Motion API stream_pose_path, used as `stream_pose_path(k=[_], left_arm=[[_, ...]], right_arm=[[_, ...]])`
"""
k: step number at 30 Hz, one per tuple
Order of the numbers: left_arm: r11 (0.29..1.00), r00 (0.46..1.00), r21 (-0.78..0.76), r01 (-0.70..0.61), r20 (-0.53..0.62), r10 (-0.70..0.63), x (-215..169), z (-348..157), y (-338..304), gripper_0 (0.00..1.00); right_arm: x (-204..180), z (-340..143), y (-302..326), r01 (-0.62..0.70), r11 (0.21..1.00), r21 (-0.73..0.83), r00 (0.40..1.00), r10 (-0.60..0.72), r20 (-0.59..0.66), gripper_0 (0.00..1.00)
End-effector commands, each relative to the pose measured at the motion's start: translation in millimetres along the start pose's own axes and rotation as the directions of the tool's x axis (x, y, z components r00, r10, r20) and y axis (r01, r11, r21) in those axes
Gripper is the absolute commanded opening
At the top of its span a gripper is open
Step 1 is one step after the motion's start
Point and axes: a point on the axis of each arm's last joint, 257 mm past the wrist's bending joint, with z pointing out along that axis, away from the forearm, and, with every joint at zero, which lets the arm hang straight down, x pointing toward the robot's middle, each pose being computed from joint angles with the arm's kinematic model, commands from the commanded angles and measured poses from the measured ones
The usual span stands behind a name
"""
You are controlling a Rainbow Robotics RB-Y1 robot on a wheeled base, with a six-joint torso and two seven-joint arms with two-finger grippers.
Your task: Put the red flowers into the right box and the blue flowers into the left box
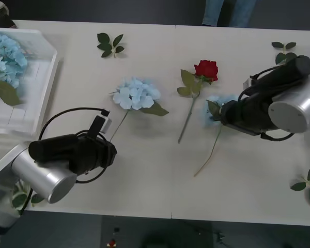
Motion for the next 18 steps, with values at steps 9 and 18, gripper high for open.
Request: stream_pose_path(k=[9,18], left_arm=[[0.999,0.992,-0.013,-0.047,0.12,0.048,-34,-17,8,1.0],[0.999,0.994,-0.012,-0.032,0.106,0.033,-76,11,2,1.0]], right_arm=[[-13,55,33,-0.134,0.99,0.053,0.989,0.13,0.07,1.0],[-26,78,24,-0.163,0.983,0.079,0.983,0.156,0.097,1.0]])
